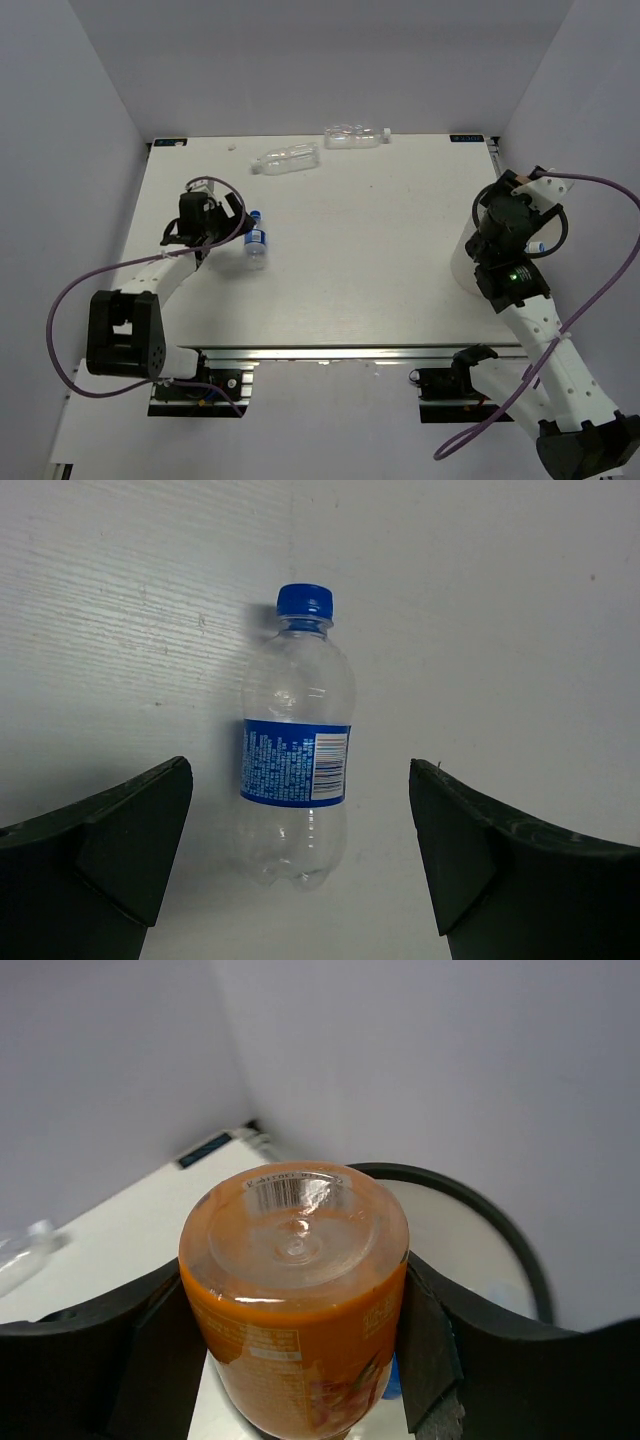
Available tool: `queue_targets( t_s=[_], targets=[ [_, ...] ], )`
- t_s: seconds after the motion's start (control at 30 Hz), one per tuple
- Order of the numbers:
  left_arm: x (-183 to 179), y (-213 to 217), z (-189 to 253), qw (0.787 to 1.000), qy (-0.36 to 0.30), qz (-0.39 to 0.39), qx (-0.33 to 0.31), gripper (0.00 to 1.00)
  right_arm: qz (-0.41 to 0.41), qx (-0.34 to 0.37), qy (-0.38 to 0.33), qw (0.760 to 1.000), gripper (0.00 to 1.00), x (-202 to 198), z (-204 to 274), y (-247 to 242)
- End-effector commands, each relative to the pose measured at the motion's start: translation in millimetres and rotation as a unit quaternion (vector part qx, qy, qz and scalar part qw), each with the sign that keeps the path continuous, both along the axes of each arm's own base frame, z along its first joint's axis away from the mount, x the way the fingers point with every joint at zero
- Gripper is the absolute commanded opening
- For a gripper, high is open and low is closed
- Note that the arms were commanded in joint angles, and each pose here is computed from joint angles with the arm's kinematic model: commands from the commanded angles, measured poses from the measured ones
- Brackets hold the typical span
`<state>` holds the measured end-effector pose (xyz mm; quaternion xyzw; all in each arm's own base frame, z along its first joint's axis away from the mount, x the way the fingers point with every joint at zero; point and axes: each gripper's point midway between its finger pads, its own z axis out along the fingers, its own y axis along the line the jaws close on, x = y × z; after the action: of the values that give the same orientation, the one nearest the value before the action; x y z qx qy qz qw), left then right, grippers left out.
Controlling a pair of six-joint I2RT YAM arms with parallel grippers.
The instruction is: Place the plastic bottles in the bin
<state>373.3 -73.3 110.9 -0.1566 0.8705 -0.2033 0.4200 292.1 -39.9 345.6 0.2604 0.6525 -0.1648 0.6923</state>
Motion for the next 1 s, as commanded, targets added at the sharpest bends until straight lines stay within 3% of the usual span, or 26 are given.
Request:
queue_targets(
  t_s=[0.0, 0.1, 0.23, 0.4, 0.5, 0.6, 0.67, 0.8, 0.9, 0.97],
  targets=[
    [8.3, -1.7, 3.7, 0.999, 0.006, -0.010, 0.042, 0.98, -0.116, 0.016, -0.007, 0.993, 0.09, -27.7, 6.2, -42.7],
    [9.5, -9.1, -10.1, 0.997, 0.030, -0.021, 0.064, 0.98, -0.139, 0.022, 0.000, 0.990, 0.23, -28.9, 2.0, -56.4],
    [11.4, -9.6, -23.3, 0.995, 0.051, -0.017, 0.084, 0.98, -0.099, 0.035, -0.002, 0.994, 0.89, -15.8, 5.6, -48.0],
    [8.3, -1.3, -35.5, 0.990, 0.082, -0.013, 0.115, 0.98, -0.019, 0.048, -0.025, 0.998, 0.89, 0.0, 22.0, -26.5],
    [7.1, -13.0, -33.3, 0.992, 0.075, -0.036, 0.098, 0.98, 0.078, 0.029, -0.038, 0.996, 0.89, 16.7, 36.8, 1.7],
    [-0.5, -20.1, -42.5, 0.989, 0.086, -0.049, 0.111, 0.98, 0.232, 0.006, -0.042, 0.972, 0.89, 35.0, 48.6, 54.1],
    [-4.9, -23.8, -49.7, 0.988, 0.100, -0.049, 0.108, 0.98, 0.331, 0.003, -0.053, 0.942, 0.89, 41.8, 56.0, 93.3],
    [-13.9, -30.9, -67.9, 0.983, 0.122, -0.054, 0.126, 0.98, 0.408, 0.001, -0.043, 0.912, 0.89, 48.0, 49.3, 130.4],
    [-14.9, -36.4, -68.9, 0.985, 0.117, -0.057, 0.117, 0.89, 0.485, -0.001, -0.033, 0.874, 0.89, 47.6, 39.7, 170.0],
    [-14.1, -39.8, -67.0, 0.985, 0.115, -0.062, 0.114, 0.70, 0.520, 0.001, -0.014, 0.854, 0.89, 47.5, 23.4, 191.7]
  ],
)
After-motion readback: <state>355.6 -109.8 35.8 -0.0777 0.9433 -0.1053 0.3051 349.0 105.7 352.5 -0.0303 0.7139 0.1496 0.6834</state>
